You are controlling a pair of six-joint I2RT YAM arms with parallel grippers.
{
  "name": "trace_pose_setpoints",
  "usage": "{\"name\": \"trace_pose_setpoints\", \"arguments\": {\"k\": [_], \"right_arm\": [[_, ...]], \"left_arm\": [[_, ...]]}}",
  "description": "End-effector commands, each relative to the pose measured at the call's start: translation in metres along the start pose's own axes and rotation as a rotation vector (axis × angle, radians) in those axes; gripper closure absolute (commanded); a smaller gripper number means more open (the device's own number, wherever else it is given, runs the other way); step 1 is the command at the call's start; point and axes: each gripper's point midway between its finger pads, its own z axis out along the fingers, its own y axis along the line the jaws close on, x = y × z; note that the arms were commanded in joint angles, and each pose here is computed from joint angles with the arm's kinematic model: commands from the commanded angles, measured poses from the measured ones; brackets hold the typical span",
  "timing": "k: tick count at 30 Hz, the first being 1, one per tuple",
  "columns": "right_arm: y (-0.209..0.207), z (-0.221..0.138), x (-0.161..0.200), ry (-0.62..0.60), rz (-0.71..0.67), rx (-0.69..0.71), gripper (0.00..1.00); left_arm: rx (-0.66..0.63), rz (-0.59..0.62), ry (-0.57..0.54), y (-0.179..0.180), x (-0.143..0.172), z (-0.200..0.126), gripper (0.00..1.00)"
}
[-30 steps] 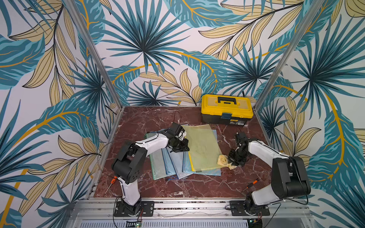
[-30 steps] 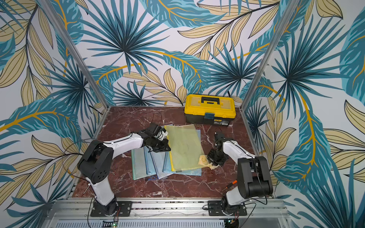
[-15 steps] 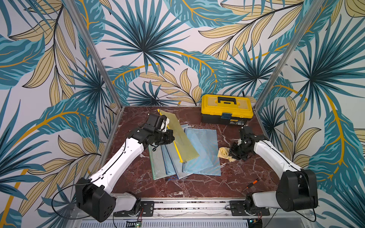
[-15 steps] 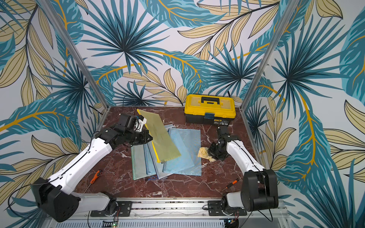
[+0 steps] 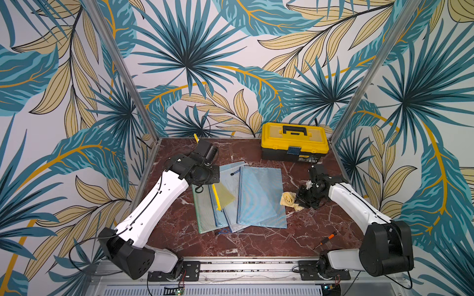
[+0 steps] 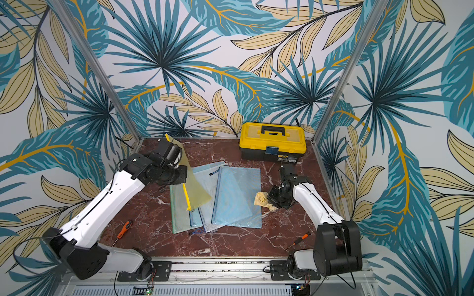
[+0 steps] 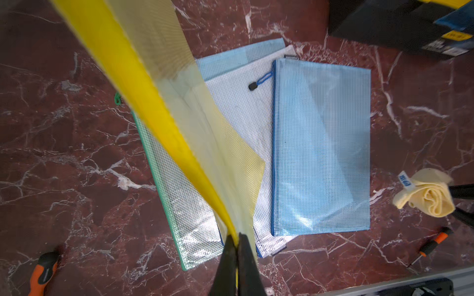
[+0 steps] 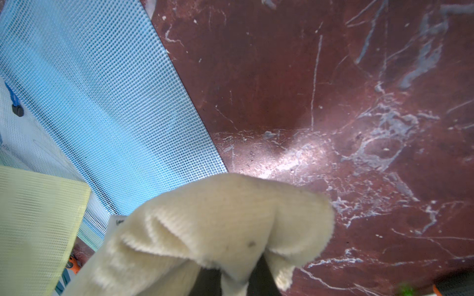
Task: Wipe the document bag
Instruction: Adjust the document bag.
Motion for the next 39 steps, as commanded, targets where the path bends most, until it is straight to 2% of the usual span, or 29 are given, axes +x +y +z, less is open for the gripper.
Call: {"name": "trace_pose_setpoints", "arguments": {"k": [1,11,16,26,28,30,32,33,36,38,39], "right_arm": [[-0.002,-0.009,0.008,-0.003,-0.011,0.003,1.00],[-0.006,-0.011,0.015,0.000,-0.003,-0.004,1.00],[-0.012,-0.016,0.013,-0.030,0.005,0.027,1.00],[-0.030,-0.072,0.005,-0.155,-0.043,0.164,1.00],[-0.034,-0.077,0.008,-0.163,-0.041,0.176,1.00],[-0.038,-0.081,0.011,-0.169,-0.037,0.181,1.00],[-0.040,-0.082,0.013,-0.171,-0.037,0.184,1.00],[-0.040,-0.082,0.013,-0.170,-0.037,0.185,1.00],[-0.039,-0.080,0.014,-0.154,-0.037,0.188,1.00],[-0.034,-0.074,0.012,-0.138,-0.046,0.172,1.00],[-0.030,-0.070,0.012,-0.121,-0.047,0.158,1.00]], "left_arm": [[-0.016,0.093,0.051,-0.023,0.006,0.009,1.00],[0.118,0.301,0.062,-0.142,0.000,0.029,1.00],[0.272,0.321,0.125,-0.196,0.003,0.038,1.00],[0.447,0.321,0.276,-0.276,0.028,0.084,0.99],[0.476,0.316,0.299,-0.288,0.031,0.093,0.90],[0.511,0.316,0.301,-0.299,0.031,0.095,0.72],[0.523,0.309,0.313,-0.307,0.032,0.108,0.60],[0.537,0.309,0.303,-0.310,0.030,0.106,0.54],[0.578,0.310,0.267,-0.318,0.020,0.094,0.42],[0.575,0.315,0.227,-0.315,0.010,0.085,0.29],[0.554,0.314,0.202,-0.308,0.003,0.083,0.26]]}}
